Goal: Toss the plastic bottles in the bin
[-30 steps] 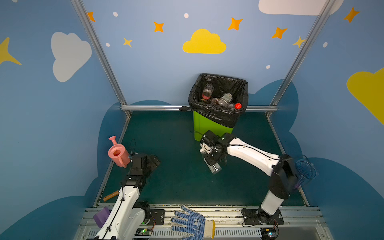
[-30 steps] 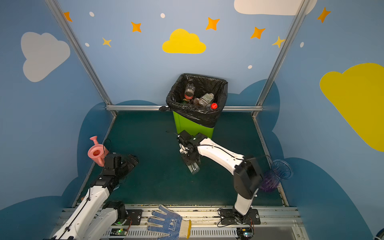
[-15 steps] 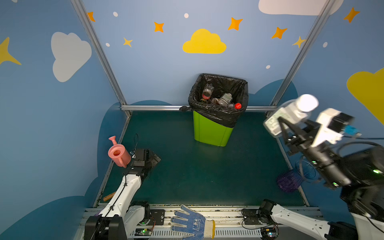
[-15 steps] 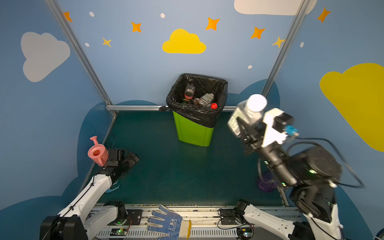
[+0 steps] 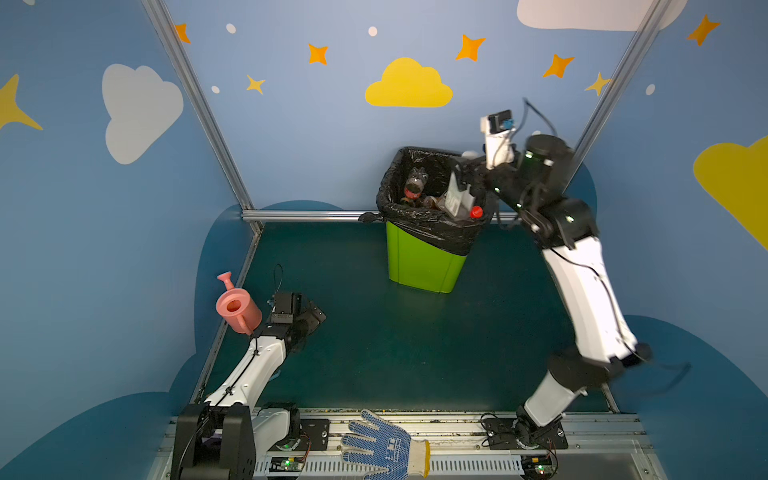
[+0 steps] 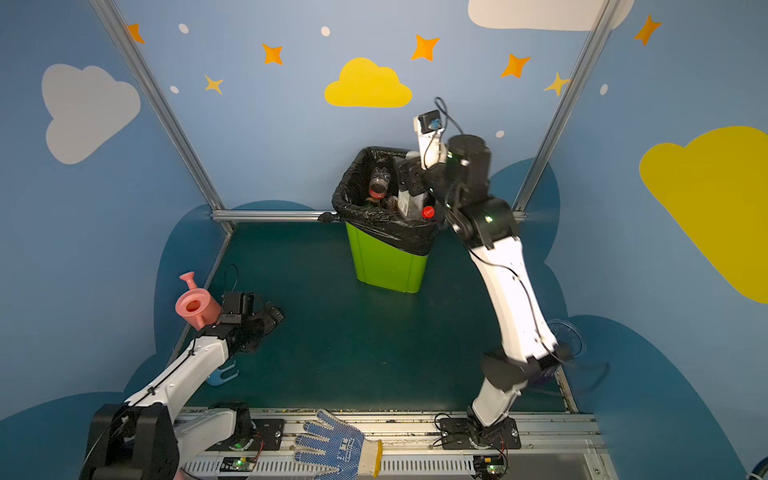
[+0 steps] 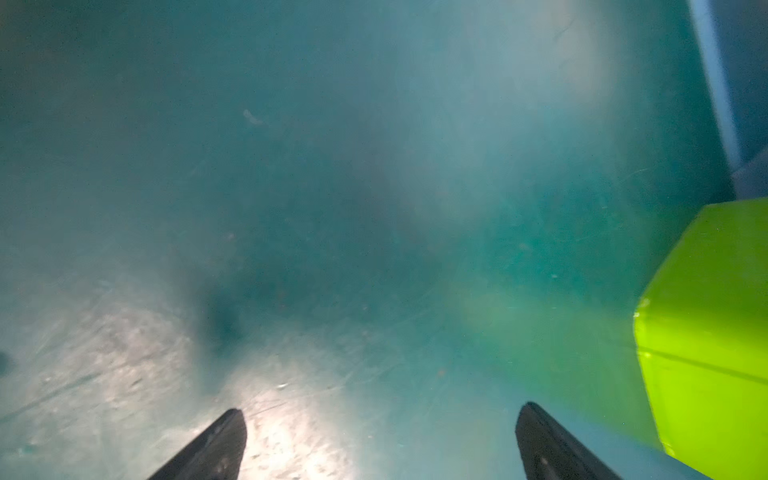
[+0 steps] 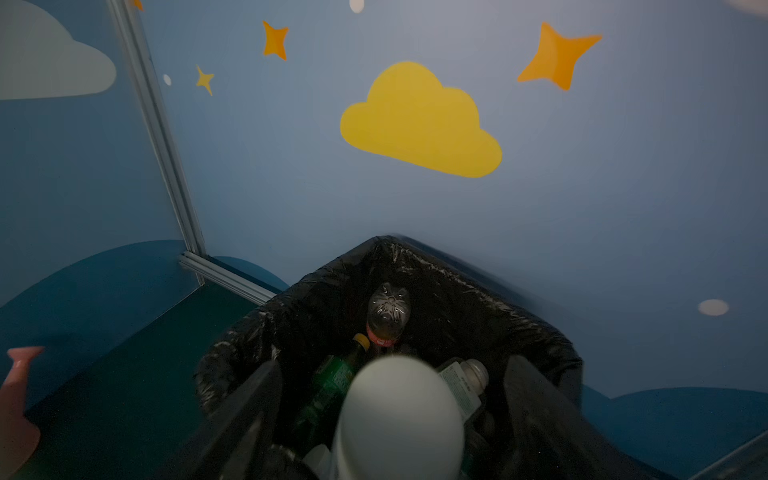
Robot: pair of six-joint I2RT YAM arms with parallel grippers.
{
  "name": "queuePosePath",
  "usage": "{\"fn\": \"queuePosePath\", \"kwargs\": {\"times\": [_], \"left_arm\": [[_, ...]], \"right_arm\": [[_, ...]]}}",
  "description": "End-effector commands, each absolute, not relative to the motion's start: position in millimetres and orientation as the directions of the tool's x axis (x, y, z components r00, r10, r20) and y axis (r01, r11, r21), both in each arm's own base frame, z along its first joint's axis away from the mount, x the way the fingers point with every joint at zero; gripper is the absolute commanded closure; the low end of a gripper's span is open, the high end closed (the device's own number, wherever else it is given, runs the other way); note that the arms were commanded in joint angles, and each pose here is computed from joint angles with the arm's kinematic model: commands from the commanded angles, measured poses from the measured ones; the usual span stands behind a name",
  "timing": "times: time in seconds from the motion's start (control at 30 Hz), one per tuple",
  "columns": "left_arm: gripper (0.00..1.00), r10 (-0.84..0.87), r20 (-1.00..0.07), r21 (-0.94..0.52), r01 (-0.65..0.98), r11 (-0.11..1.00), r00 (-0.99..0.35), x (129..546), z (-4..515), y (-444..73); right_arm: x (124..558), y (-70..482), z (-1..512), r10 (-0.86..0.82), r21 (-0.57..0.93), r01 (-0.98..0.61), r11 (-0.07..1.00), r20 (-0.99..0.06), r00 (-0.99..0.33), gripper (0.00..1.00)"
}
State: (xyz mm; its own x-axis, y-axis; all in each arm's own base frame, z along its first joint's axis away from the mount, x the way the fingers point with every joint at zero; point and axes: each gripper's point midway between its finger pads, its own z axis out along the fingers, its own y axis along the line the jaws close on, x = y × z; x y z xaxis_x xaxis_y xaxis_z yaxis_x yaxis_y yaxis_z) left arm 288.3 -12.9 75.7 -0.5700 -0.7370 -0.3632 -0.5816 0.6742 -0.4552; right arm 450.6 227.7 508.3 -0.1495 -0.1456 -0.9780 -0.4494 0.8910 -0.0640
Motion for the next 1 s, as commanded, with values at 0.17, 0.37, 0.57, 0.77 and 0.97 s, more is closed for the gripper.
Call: {"fn": "queuePosePath", "kwargs": {"times": [0.17,0.37,0.57,0.77,0.97], "left_arm": [[0.0,-0.724,-0.382,-0.452,-0.567,0.688,-0.575,285,80,-13],[0.0,-0.721,-0.365,-0.446,-0.568,0.691,-0.589,284,72,-16],[0.0,-0.716,-0.378,-0.433,-0.571,0.697,-0.587,284,72,-14],[0.0,-0.713,-0.388,-0.42,-0.577,0.701,-0.583,286,72,-11],[0.0,-0.687,-0.483,-0.37,-0.585,0.722,-0.543,293,85,7]], "right_arm": [[323,139,623,0.04,-0.015,-0.364,0.931,-0.989,0.143,0.02],[317,100,574,0.03,0.023,-0.274,0.961,-0.999,0.02,0.02],[319,64,539,0.089,0.099,-0.202,0.974,-0.994,-0.058,0.02],[327,30,482,0.117,0.132,-0.1,0.986,-0.982,-0.146,0.02],[341,6,335,0.115,0.125,-0.017,0.992,-0.953,-0.28,0.02]]}}
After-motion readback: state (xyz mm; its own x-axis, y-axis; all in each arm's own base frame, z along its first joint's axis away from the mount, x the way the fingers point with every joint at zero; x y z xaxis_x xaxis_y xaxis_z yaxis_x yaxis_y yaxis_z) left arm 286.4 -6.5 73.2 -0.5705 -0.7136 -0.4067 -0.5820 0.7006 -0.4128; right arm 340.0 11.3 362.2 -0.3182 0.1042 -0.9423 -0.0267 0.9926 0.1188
